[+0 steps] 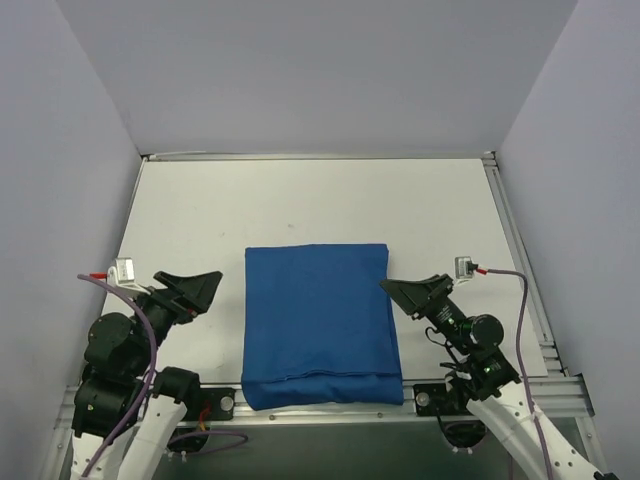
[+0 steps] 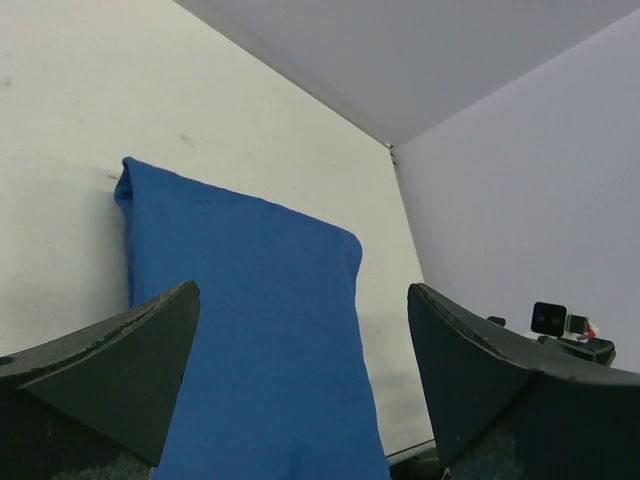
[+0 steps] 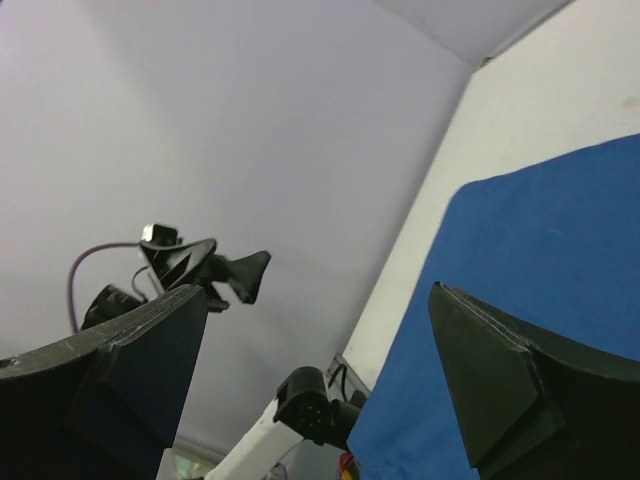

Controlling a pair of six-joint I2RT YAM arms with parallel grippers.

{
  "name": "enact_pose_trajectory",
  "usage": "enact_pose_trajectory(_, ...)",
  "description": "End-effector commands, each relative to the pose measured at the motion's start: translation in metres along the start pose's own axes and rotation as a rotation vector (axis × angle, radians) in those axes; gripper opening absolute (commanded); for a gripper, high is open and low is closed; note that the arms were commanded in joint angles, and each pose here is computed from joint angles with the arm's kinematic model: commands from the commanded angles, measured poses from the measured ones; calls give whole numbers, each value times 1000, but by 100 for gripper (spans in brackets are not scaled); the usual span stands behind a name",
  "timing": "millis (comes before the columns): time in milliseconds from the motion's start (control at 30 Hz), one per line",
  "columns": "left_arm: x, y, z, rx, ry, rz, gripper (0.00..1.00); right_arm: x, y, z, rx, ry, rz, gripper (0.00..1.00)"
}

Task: Open and lay out the surgical kit
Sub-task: Adjust the surgical kit at the center of the board.

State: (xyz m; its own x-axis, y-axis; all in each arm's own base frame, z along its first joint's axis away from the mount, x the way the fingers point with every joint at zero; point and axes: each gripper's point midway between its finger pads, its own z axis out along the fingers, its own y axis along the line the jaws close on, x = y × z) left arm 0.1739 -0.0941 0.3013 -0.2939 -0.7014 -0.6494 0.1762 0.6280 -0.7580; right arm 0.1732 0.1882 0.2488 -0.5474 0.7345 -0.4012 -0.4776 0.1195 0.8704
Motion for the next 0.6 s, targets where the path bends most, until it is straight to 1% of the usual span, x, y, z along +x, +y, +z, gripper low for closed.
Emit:
enact_pose_trajectory(0, -6, 18, -9, -132, -16, 5, 94, -27, -9, -1, 202, -91, -42, 100)
enact_pose_trajectory(33, -4, 21, -4, -169, 27, 30, 94, -31, -38, -13, 373, -119, -46, 100)
enact_pose_trajectory(67, -1, 24, -1, -192, 55, 41, 94, -38, -43, -22, 441, -151, -47, 100)
enact_pose_trajectory(100, 0, 26, 2, -212, 82, 51, 94, -49, -37, -30, 496, -194, -36, 100)
enact_pose_trajectory(133, 3, 29, 9, -253, 124, 64, 94, -57, -53, -46, 604, -247, -55, 98)
enact_pose_trajectory(167, 4, 33, 14, -274, 153, 95, 94, -61, -49, -48, 596, -226, -167, 97)
enact_pose_trajectory(200, 9, 32, 18, -276, 198, 102, 94, -65, -40, -50, 610, -205, -225, 100)
enact_pose_trajectory(233, 18, 42, 28, -332, 264, 108, 94, -68, -42, -51, 660, -188, -253, 100)
enact_pose_trajectory(267, 19, 39, 32, -330, 300, 124, 94, -63, -67, -49, 792, -107, -291, 100)
enact_pose_trajectory(333, 29, 50, 45, -383, 380, 134, 94, -54, -79, -37, 864, 29, -334, 100)
enact_pose_trajectory(367, 29, 54, 51, -402, 391, 136, 94, -40, -110, -34, 981, 156, -339, 100)
enact_pose_trajectory(400, 30, 58, 56, -420, 398, 140, 94, -38, -119, -34, 1038, 199, -347, 100)
enact_pose_trajectory(433, 34, 65, 65, -450, 419, 141, 94, -40, -121, -26, 1052, 224, -363, 100)
enact_pose_trajectory(467, 33, 67, 70, -464, 425, 144, 94, -29, -135, -22, 1070, 298, -352, 100)
enact_pose_trajectory(500, 35, 74, 81, -484, 442, 146, 94, -32, -137, -13, 1045, 308, -388, 100)
enact_pose_trajectory(567, 40, 77, 92, -483, 470, 137, 94, -35, -146, -7, 1065, 323, -412, 100)
